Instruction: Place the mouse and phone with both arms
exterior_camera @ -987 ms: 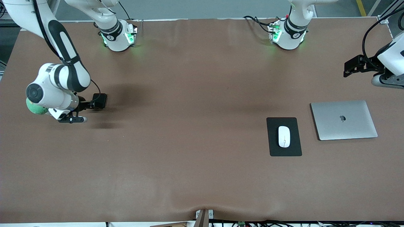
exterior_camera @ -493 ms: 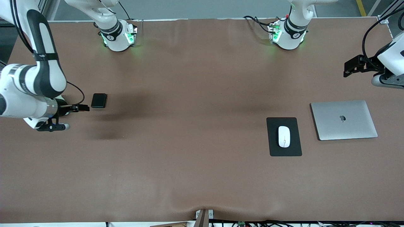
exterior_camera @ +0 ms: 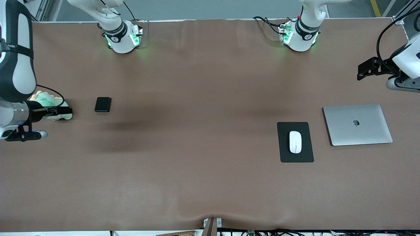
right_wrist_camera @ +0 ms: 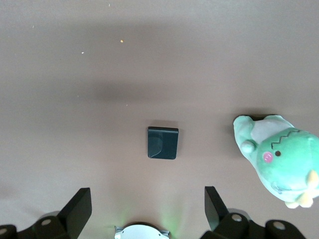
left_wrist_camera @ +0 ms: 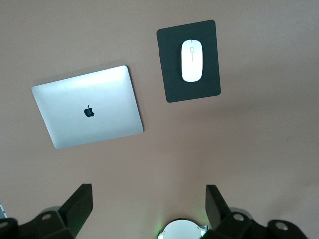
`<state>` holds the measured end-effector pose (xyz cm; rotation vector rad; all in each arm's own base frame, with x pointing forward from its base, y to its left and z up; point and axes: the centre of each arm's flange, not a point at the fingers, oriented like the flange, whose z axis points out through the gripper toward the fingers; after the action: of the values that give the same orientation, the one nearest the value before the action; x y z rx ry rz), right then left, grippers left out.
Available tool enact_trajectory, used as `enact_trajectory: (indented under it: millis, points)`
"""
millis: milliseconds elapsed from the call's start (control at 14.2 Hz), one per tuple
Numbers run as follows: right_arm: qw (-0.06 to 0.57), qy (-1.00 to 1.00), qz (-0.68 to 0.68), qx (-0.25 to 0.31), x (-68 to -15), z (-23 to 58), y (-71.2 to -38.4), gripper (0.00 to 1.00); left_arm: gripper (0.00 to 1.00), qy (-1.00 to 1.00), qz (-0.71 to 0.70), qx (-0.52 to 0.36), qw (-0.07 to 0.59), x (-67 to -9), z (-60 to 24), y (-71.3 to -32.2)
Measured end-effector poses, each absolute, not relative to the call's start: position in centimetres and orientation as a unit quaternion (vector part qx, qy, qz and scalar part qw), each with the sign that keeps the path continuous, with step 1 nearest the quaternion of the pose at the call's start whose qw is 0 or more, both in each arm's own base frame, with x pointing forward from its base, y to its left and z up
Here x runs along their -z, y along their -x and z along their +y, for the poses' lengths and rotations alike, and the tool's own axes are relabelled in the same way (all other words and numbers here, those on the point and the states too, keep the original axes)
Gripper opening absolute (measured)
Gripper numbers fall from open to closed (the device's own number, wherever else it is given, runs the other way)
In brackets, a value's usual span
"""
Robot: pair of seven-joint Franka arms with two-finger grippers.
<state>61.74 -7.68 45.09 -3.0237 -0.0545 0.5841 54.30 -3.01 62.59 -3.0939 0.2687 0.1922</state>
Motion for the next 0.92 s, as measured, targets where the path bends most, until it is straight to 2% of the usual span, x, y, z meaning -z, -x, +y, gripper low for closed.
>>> enact_trajectory:
  millis: [423,705,916]
  points:
    - [0.026,0.986,-0.024,-0.163,-54.5,-7.1,-61.8,1.00,1.00,0.994,0.086,-0.062,0.015,-62.6,-3.0,-54.3]
    - [0.025,0.990,-0.027,-0.136,-60.7,-6.7,-59.5,1.00,1.00,0.994,0.086,-0.062,0.015,-62.6,-3.0,-54.3]
    - [0.025,0.993,-0.041,-0.112,-66.1,-5.2,-56.2,1.00,1.00,0.994,0.086,-0.061,0.015,-62.6,-3.0,-54.3]
